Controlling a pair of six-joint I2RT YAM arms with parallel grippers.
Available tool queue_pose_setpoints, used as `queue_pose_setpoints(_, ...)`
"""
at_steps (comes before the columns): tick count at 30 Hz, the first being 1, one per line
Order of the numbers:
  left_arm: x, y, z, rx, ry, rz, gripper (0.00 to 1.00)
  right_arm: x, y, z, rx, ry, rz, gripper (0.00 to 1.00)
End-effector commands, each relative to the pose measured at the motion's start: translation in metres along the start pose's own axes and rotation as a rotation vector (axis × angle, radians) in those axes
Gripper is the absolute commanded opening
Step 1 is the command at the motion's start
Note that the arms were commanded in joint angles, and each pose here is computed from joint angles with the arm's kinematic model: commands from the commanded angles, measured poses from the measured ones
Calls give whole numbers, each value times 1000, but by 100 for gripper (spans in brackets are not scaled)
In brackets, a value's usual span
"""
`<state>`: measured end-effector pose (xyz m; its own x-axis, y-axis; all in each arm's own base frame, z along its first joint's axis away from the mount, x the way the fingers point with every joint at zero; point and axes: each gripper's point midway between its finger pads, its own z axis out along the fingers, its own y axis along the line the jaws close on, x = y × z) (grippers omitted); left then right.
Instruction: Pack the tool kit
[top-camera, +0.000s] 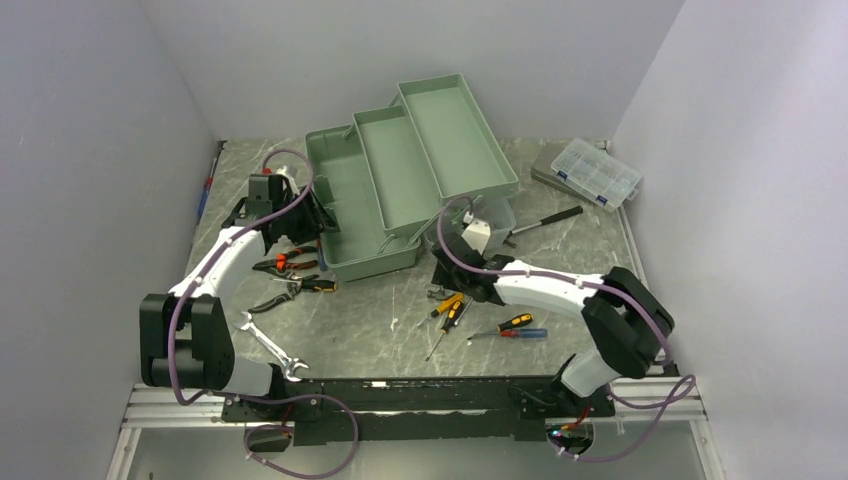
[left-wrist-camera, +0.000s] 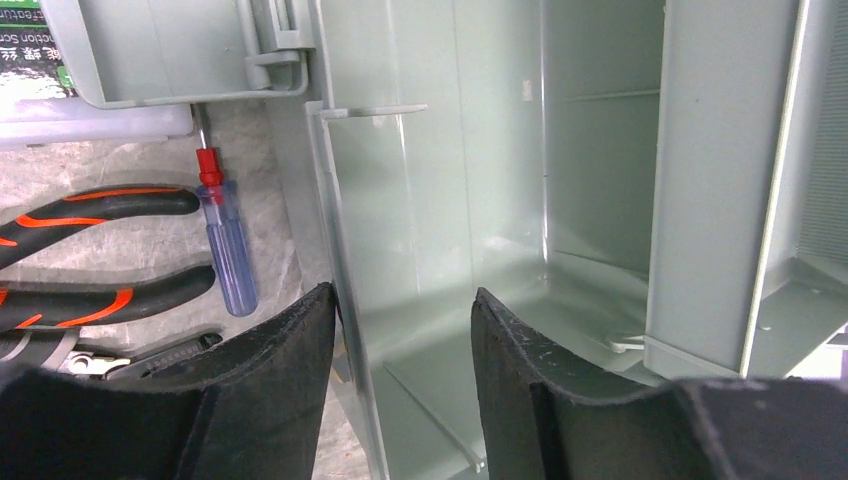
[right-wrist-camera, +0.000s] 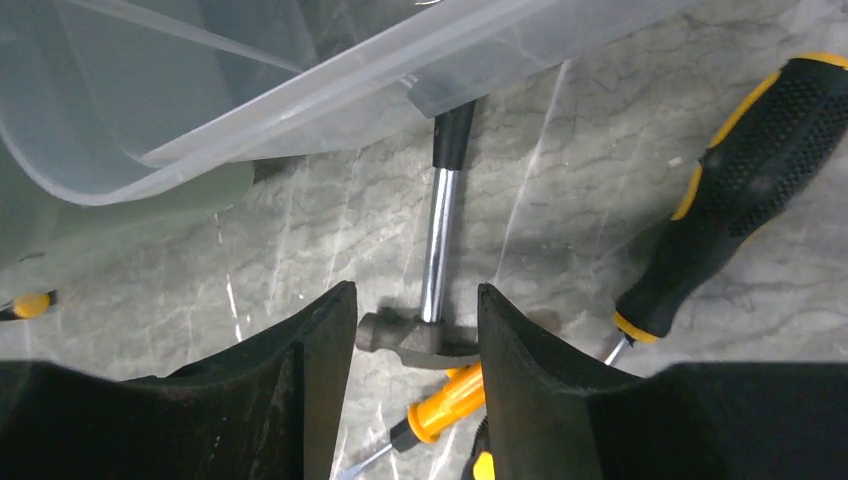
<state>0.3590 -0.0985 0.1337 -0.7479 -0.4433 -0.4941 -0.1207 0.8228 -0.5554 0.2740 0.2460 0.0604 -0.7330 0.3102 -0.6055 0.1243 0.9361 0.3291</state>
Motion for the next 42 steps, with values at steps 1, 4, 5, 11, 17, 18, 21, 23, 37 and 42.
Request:
queue_pose_setpoints(1,-16,-22,-11,87,-69,22,55,-11,15,12,25,-72,-2,48)
queue_pose_setpoints(4,-10,-13,-7,72,-52,8,51,1,11,21,72,-48,-30,45)
queue_pose_setpoints(5,-8,-10,-5,72,-47,-1,49,5,8,25,91,-37,-43,45)
queue_pose_setpoints(11,-3,-2,3,67,-33,-21,42,29,-10,37,179,42,-72,39)
queue_pose_setpoints(17,-4,-2,5,75,-44,-25,32,48,-30,28,271,122,-13,0)
queue_pose_setpoints(18,-4,-1,6,72,-46,-27,31,51,-33,25,276,130,5,0)
queue_pose_setpoints(21,-4,1,9,64,-43,-31,30,55,-45,12,332,144,92,0)
queue_pose_setpoints(23,-4,1,10,63,-45,-31,29,60,-49,4,342,159,157,0)
queue_pose_setpoints(37,-1,-4,26,103,-32,-59,1,60,16,-16,57,200,511,0)
queue_pose_setpoints(42,-2,-6,27,100,-43,-53,0,47,7,-26,21,122,651,0)
